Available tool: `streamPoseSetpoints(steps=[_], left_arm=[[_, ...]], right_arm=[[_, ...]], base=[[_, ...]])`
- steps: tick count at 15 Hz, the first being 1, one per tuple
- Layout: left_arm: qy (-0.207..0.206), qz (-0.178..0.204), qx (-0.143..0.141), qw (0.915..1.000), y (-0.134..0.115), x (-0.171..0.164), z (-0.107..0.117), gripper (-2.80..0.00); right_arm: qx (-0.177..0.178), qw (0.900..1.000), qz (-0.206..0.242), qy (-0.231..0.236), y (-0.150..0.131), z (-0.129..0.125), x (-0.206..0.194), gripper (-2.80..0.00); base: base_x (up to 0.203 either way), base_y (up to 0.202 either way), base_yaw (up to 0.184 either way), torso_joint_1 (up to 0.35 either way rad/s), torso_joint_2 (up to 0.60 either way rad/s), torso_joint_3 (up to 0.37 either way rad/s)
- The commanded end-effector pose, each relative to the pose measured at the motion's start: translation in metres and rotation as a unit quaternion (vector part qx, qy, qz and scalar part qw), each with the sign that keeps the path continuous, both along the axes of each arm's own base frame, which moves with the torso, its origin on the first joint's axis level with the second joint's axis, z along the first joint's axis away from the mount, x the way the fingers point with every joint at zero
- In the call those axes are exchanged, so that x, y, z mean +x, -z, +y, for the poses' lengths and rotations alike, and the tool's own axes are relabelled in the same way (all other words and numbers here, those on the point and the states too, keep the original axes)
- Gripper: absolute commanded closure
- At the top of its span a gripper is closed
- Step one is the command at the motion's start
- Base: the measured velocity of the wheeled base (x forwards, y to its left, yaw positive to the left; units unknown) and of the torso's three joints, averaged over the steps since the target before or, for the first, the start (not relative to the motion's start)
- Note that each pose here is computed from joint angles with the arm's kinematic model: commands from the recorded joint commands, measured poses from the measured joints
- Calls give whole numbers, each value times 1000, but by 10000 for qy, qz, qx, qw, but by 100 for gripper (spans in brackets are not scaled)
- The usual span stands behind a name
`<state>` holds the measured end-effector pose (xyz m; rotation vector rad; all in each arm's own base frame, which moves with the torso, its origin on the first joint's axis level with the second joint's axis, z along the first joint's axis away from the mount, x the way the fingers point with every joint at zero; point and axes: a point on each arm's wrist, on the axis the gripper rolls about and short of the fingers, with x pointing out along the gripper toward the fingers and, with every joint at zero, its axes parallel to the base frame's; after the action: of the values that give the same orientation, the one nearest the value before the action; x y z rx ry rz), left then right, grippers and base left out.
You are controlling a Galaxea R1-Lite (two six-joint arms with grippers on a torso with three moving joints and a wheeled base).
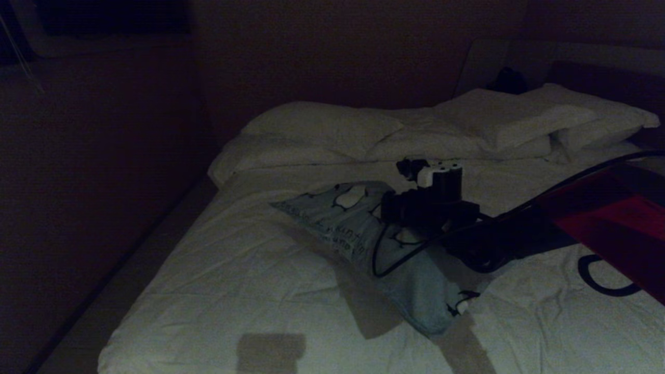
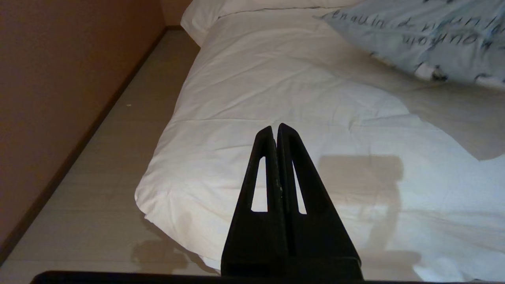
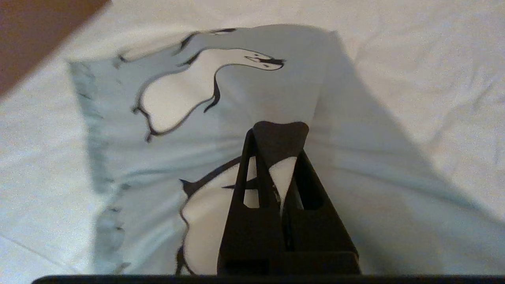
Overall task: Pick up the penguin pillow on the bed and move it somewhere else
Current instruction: Place the pillow at the end of the bed
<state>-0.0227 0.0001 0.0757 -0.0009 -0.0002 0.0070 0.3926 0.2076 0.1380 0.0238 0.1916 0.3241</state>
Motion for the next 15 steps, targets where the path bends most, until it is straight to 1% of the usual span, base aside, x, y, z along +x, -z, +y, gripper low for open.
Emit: streamPoseSetpoints(steps=[1, 3, 8, 9, 12, 15], left_arm=[[-3, 1, -3, 10000, 0, 0, 0, 0], [-3, 1, -3, 10000, 0, 0, 0, 0], [-3, 1, -11, 10000, 0, 0, 0, 0], [-3, 1, -3, 10000, 0, 0, 0, 0], [-3, 1, -3, 10000, 0, 0, 0, 0], [-3, 1, -3, 10000, 0, 0, 0, 0]], right_arm=[[-144, 9997, 196, -53, 22, 7, 3, 0], [-253, 9990, 336, -166, 35, 16, -1, 0], [-465, 9971, 497, -354, 48, 23, -10, 0], [-467, 9971, 491, -355, 48, 23, -10, -280], [-399, 9979, 362, -362, 33, 21, -14, -280], [-228, 9991, 85, -358, 1, 14, -25, -280]], base=[[0, 0, 0, 0, 0, 0], [0, 0, 0, 0, 0, 0], [0, 0, 0, 0, 0, 0], [0, 0, 0, 0, 0, 0], [0, 0, 0, 0, 0, 0], [0, 0, 0, 0, 0, 0]])
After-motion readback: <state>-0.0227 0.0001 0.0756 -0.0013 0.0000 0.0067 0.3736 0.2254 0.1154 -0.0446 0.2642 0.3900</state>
